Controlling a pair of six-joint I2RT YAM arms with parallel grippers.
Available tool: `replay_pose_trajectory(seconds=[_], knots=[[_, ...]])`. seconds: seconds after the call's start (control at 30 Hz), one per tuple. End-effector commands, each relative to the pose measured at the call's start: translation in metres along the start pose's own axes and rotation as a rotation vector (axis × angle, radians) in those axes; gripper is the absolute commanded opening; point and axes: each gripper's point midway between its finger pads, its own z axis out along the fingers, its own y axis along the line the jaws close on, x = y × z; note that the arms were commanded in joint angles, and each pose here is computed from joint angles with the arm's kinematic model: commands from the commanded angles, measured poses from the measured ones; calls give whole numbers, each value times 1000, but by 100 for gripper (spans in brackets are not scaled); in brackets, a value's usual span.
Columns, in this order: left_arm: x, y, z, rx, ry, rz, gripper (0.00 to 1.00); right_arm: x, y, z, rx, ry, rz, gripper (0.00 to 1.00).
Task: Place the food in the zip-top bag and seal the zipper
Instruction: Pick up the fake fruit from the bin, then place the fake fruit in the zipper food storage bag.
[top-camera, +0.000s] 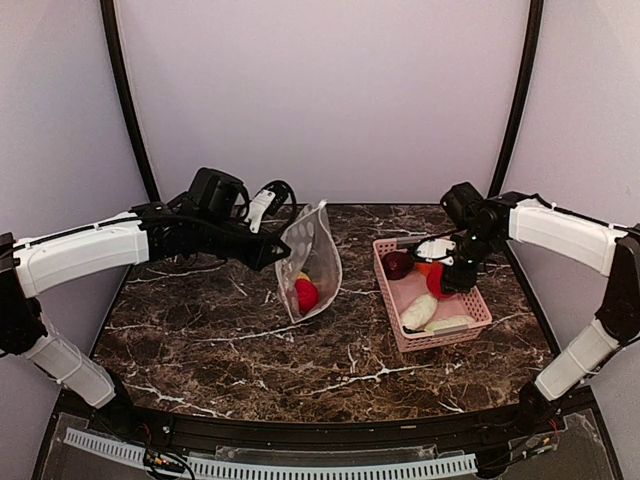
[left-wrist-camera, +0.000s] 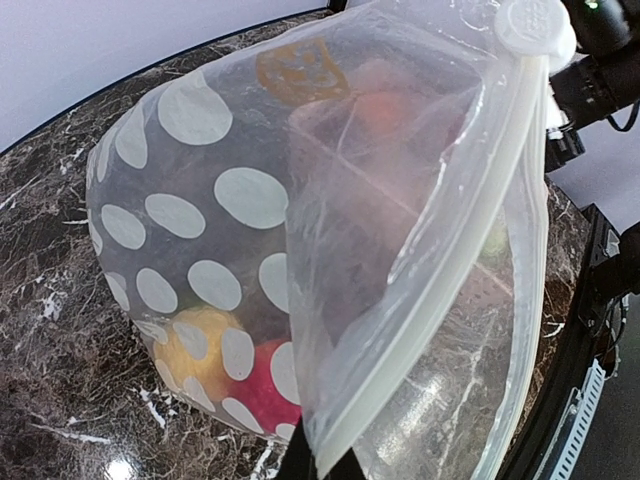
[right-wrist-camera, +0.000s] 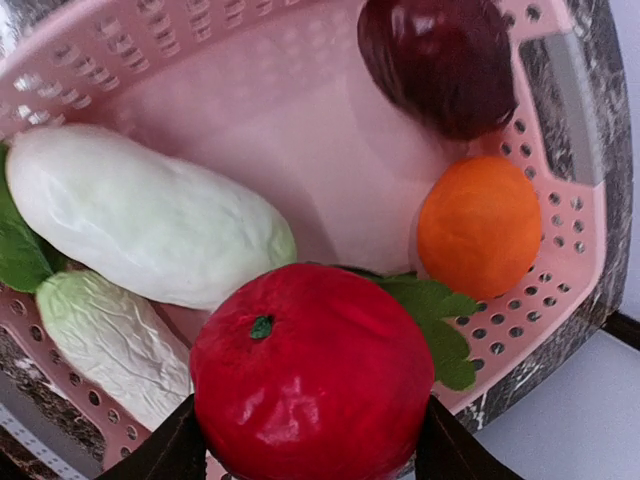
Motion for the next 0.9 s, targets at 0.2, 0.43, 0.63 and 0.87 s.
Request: replay_pose_trajectory(seconds=[0.2, 0.43, 0.63, 0.87], knots=[[-12, 8, -13, 9, -53, -34, 1, -136, 35, -113, -194, -448, -114, 51], [-12, 14, -13, 5, -59, -35, 1, -215, 56, -211, -390, -807, -225, 52], [-18, 18, -18, 23, -89, -59, 1, -250, 110, -261, -671, -969, -351, 54], [-24, 19, -23, 41, -108, -72, 1, -281, 125, -211, -591, -835, -364, 52]])
